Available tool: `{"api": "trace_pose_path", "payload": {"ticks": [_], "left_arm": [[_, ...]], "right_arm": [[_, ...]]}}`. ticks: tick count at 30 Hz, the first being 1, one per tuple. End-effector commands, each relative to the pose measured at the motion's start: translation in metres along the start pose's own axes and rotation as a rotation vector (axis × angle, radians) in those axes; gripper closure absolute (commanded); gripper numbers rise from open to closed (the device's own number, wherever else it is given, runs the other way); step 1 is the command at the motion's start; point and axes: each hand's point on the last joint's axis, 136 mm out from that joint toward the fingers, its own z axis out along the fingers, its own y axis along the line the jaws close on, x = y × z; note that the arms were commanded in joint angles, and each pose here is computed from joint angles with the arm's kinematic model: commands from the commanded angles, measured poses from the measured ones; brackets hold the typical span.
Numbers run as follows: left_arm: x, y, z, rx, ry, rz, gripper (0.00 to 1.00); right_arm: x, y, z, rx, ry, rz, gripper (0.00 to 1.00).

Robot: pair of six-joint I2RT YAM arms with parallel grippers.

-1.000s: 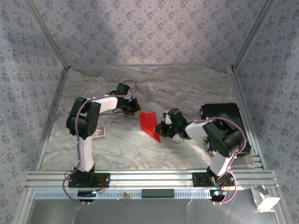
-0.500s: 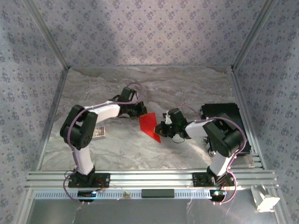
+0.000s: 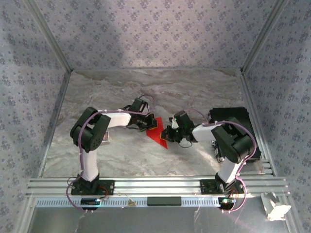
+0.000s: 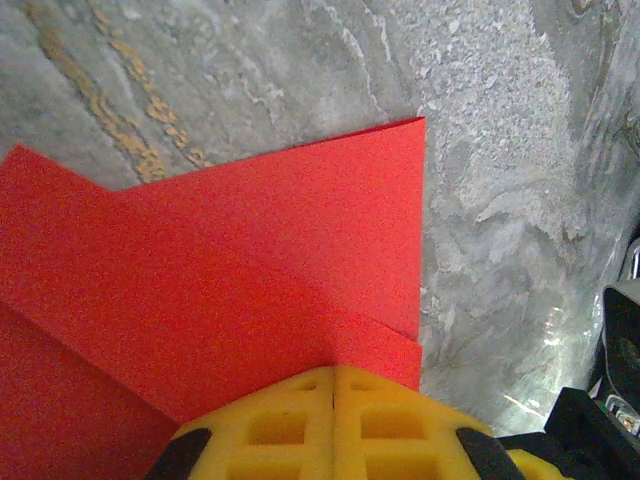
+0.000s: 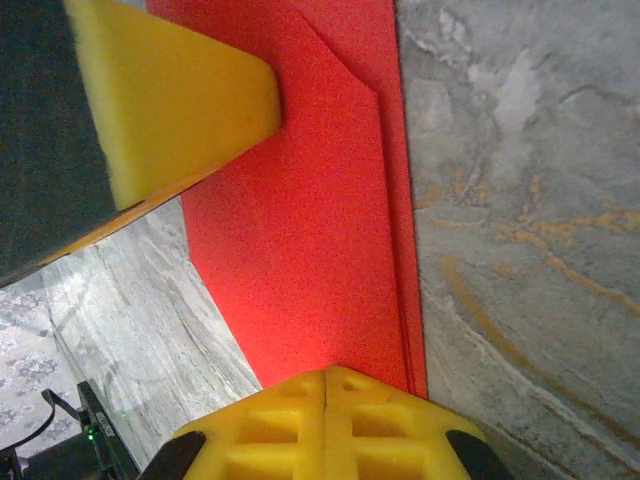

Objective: Fold a paper plane with a square sheet of paper (pick it up from the middle)
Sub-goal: Fourth fold the wing at the center of the table.

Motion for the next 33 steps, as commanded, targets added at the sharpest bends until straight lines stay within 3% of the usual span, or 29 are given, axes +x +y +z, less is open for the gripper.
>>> {"api": "trace_pose_path", "payload": {"ticks": [1,9,14,22,33], "left_arm": [[0.013,0.042,0.011,-0.115,0.027,-0.045,1.0],[0.015,0.042,0.011,-0.113,0.031,-0.042,1.0],[0.014,0.044,0.011,-0.118,0.031,-0.045,1.0],[0.011,0.053,0.009,-0.131,0.027,-0.062,1.0],[0.009,0.059,0.009,-0.131,0.029,-0.082,1.0]], "right_arm": [[0.001,0.002,-0.001,0.044,0.035,-0.008,1.0],[-0.015,0.016,0.018,0.028,0.039,-0.023,1.0],[0.004,-0.015,0.024,0.088,0.083,0.022,1.0],[0.035,-0.02,-0.002,0.066,0.101,0.017,1.0],[0.089,-0.065,-0.026,0.121,0.137,0.075,1.0]]}}
